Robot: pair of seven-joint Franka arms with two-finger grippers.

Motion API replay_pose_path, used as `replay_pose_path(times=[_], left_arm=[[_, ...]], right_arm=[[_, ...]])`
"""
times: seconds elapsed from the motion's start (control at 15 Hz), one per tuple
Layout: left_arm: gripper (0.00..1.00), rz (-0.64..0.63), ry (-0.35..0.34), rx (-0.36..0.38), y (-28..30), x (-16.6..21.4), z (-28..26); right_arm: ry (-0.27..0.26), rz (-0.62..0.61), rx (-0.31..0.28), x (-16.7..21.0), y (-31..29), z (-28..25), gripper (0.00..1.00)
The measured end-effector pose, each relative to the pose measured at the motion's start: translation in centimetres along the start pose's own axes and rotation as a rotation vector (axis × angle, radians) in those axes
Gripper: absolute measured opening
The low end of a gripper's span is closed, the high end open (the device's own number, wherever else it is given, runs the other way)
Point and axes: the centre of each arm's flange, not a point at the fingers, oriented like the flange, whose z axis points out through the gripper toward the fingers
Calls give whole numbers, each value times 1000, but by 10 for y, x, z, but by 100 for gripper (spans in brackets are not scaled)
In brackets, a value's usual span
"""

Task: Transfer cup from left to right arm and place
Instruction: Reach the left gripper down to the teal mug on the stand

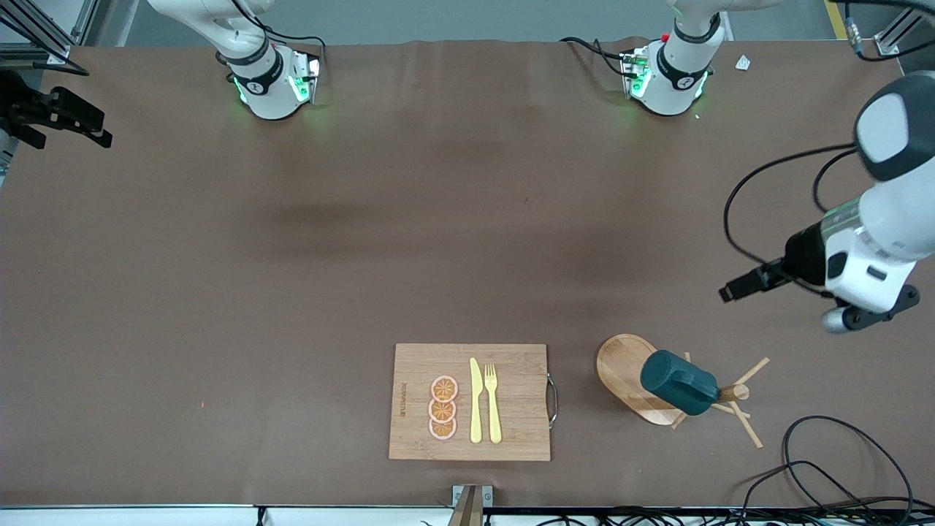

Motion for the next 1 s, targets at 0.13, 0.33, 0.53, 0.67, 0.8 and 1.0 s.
replay_pose_path(times=[0.13, 0.33, 0.53, 0.67, 0.8, 1.0], left_arm=[[100, -98, 27, -23, 10, 9, 22], [100, -225, 69, -66, 17, 22, 41], [100, -384, 83, -153, 21, 33, 52], [100, -453, 96, -191, 22, 41, 64], [100, -479, 112, -211, 25, 48, 82], [100, -504, 114, -228, 34, 52, 107]], right_arm=[[-4, 2, 1, 0, 1, 0, 100], [-20, 9, 2, -3, 4, 1, 100], [-37, 40, 7, -7, 19, 1, 100], [-37, 65, 11, -11, 31, -1, 100], [-20, 69, 11, -14, 33, -8, 100], [4, 63, 9, -16, 30, -14, 100]])
